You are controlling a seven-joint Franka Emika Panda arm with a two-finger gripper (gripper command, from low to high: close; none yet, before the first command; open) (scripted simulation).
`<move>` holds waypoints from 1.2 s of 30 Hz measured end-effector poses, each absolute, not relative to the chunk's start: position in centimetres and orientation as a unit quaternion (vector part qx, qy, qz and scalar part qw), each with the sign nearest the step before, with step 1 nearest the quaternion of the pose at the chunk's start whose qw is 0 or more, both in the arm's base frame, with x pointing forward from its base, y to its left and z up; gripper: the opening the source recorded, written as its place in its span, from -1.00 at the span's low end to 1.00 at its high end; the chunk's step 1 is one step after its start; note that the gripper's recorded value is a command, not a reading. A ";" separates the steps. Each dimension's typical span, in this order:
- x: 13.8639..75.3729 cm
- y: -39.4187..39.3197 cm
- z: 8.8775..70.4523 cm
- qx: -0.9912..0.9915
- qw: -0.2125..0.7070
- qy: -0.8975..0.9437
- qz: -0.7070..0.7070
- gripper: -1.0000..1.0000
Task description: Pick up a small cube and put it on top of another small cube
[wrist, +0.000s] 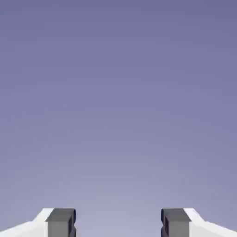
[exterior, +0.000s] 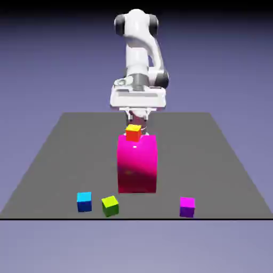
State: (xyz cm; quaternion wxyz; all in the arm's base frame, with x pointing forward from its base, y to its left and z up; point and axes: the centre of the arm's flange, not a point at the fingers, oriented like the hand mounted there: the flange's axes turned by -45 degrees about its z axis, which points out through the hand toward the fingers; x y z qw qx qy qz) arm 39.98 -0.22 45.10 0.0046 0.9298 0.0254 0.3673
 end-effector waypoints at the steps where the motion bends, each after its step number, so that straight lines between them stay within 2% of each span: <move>1: 40.8 -0.8 44.5 0.936 0.003 0.025 0.350 0.00; 18: 50.7 -12.4 29.3 0.998 -0.004 0.039 0.052 0.00; 31: 52.5 -20.7 19.4 0.989 0.009 0.068 -0.134 0.00; 34: 51.4 -20.9 13.5 0.989 0.009 0.068 -0.134 0.00; 35: 51.2 -20.9 12.6 0.989 0.009 0.068 -0.134 -1.00; 36: 51.2 -20.9 12.6 0.989 0.009 0.068 -0.134 -1.00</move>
